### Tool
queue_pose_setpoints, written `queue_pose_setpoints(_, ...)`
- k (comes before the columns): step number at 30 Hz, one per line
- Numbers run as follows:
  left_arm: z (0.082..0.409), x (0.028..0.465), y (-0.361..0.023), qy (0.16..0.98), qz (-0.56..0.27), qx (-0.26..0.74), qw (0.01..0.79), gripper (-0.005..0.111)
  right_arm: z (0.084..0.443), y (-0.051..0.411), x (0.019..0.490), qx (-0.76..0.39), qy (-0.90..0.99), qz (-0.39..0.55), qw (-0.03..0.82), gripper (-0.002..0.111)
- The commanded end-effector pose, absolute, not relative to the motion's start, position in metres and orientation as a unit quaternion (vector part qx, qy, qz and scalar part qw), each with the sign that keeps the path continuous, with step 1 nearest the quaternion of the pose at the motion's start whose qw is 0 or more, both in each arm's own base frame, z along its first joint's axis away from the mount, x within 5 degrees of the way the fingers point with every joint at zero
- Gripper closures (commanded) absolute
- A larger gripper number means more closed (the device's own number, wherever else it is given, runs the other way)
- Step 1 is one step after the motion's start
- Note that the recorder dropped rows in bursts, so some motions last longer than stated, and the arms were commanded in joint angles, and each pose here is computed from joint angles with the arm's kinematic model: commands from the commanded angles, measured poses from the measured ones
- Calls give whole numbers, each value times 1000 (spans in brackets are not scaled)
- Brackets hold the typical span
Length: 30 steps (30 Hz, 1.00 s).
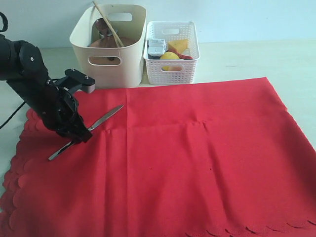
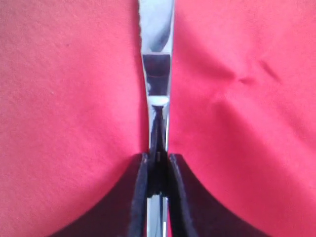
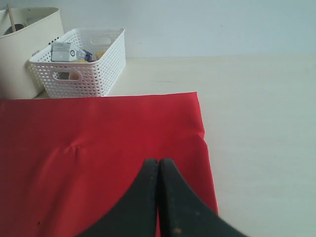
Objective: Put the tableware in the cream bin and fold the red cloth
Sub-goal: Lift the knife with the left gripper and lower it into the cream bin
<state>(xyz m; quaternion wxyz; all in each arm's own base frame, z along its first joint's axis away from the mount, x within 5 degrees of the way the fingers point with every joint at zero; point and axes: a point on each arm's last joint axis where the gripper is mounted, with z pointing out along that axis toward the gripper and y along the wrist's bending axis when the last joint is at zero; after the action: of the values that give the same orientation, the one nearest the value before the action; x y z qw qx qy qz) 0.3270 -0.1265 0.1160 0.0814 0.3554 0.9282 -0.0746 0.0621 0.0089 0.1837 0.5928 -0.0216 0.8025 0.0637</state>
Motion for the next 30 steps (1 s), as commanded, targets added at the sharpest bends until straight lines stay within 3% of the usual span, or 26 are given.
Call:
queue_pose_setpoints(1, 137, 323, -128, 927, -84, 351, 96, 106, 183, 9, 62, -20, 800, 64, 596, 108)
queue_pose_setpoints(11, 192, 317, -128, 918, -94, 342, 177, 106, 183, 9, 62, -20, 800, 64, 596, 108)
queue_pose_setpoints(22, 256, 303, -132, 899, -159, 285, 291, 107, 183, 9, 62, -20, 800, 64, 596, 108)
queue_pose_setpoints(30, 309, 319, -136, 869, -205, 222, 392, 107, 183, 9, 62, -20, 800, 64, 596, 108)
